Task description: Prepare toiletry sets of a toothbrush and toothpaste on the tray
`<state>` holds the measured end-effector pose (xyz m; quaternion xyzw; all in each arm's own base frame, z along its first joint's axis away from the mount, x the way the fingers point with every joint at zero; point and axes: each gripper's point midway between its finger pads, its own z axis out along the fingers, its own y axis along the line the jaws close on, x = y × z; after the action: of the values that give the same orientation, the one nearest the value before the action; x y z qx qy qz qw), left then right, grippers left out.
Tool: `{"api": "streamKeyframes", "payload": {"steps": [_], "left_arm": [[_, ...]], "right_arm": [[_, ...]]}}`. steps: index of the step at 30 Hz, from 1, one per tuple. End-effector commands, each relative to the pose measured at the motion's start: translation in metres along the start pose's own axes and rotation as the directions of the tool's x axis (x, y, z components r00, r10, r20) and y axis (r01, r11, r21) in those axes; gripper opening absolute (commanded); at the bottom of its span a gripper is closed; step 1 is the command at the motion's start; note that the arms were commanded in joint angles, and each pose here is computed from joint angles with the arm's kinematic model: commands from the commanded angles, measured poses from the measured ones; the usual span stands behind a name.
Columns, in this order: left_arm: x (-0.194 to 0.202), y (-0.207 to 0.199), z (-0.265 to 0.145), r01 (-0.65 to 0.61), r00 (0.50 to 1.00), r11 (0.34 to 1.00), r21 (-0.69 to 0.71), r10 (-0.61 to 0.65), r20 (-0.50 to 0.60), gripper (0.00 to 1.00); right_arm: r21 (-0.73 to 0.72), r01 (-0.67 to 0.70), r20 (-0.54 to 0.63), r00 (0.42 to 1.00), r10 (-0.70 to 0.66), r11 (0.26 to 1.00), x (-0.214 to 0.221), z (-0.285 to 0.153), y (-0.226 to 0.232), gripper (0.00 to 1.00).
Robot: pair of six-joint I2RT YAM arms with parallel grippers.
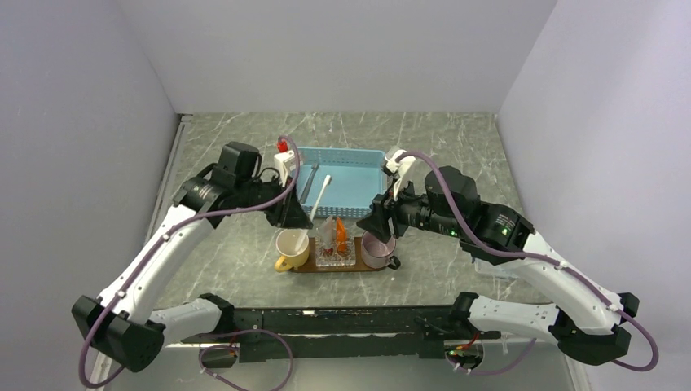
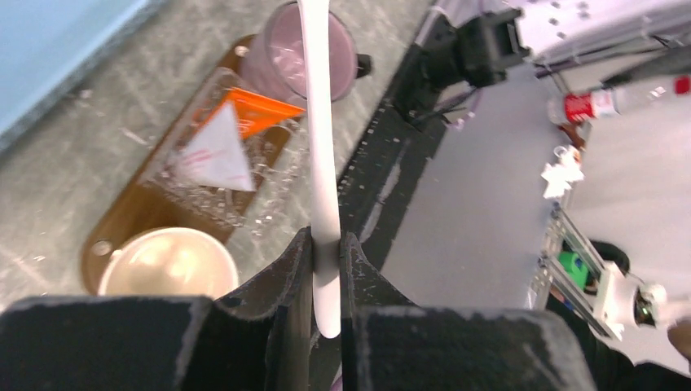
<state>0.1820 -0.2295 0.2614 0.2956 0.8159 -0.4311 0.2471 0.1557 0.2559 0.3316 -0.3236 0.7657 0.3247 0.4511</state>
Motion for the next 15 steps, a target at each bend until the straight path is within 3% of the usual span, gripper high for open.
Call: {"api": "streamKeyframes", "payload": {"steps": [1,9,15], "left_arm": [[0.0,-0.049,-0.011,-0.087,0.995,0.968,0.233,0.073,0.069,0.0],[0.029,-0.087,-0.027,-0.098,0.994,0.899,0.427,0.072,0.077,0.0],[0.056,-0.099,-0.025,-0.097,0.995,0.863,0.495,0.091,0.036,0.0]], "right_arm": [[-0.144,0.161,0.156,0.978,-0.138,0.976,-0.042,-0.011,0.028,0.56],[-0.298,0.331,0.264,0.93,-0.256,0.895,-0.063,-0.029,0.061,0.68],[-0.411,0.388,0.24,0.919,-0.313,0.825,-0.067,-0.034,0.081,0.68]]}}
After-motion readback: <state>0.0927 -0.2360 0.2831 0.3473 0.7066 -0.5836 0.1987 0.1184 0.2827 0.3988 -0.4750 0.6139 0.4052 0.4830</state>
